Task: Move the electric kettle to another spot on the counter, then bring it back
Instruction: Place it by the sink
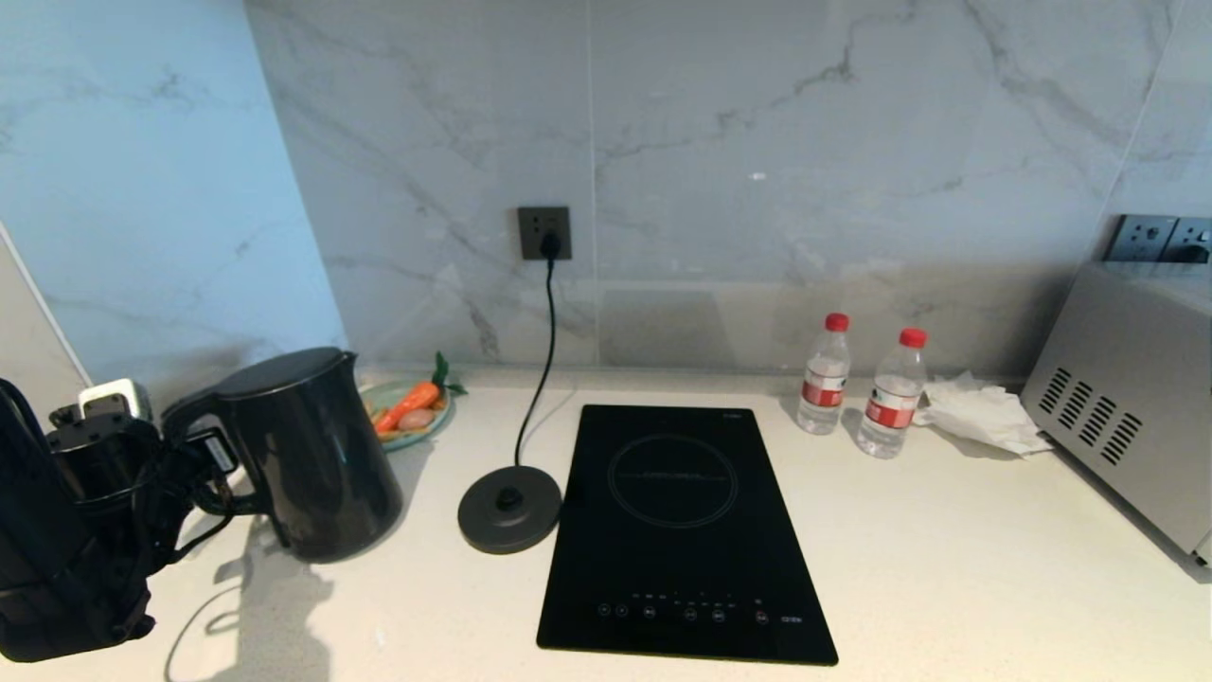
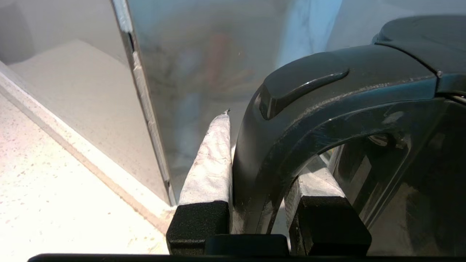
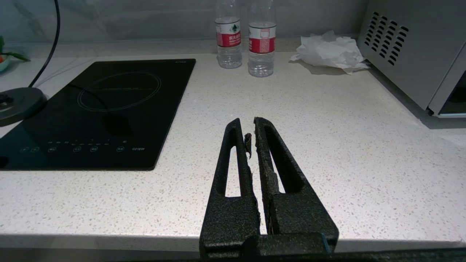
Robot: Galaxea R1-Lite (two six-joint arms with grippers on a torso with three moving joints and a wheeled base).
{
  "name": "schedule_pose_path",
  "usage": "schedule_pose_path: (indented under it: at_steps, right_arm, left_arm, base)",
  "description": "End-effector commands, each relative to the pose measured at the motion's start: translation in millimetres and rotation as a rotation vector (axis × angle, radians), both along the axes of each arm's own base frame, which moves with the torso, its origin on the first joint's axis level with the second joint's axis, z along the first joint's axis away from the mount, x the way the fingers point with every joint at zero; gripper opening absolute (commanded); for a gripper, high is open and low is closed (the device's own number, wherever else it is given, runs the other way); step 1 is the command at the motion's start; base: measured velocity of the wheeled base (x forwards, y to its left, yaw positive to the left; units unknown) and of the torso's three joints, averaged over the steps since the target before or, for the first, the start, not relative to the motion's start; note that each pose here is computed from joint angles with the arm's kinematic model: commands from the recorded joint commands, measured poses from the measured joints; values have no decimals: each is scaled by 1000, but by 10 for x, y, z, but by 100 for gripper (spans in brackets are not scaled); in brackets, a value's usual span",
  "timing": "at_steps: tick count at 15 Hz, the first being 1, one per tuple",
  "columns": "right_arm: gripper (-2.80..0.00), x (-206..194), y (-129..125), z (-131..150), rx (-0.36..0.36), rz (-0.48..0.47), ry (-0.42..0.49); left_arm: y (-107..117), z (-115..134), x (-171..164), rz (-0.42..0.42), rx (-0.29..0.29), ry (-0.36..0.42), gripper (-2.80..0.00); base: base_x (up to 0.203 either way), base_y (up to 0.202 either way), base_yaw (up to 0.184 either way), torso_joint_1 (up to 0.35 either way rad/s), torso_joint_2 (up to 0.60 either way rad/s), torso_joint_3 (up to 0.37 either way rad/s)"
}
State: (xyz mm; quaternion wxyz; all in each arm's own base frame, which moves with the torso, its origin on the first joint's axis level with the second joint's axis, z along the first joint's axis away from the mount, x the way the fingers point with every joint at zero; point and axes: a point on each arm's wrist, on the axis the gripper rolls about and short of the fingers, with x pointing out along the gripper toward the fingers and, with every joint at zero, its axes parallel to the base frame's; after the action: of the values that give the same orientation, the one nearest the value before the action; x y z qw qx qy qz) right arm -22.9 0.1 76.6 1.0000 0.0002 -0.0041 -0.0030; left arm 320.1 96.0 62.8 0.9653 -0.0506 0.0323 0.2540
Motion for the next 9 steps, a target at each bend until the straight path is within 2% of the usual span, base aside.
schedule_pose_path:
  at_steps: [1, 9]
  right_arm:
    - [-280, 1, 0, -1, 0, 0, 0]
    - [-280, 0, 0, 1, 0, 1, -1]
  left_arm:
    - [-10, -45, -62, -14, -8, 28, -280]
    - [-29, 0, -85, -24, -4, 20, -280]
  base:
    - [0, 0, 0, 0, 0, 0]
    - [0, 0, 0, 0, 0, 0]
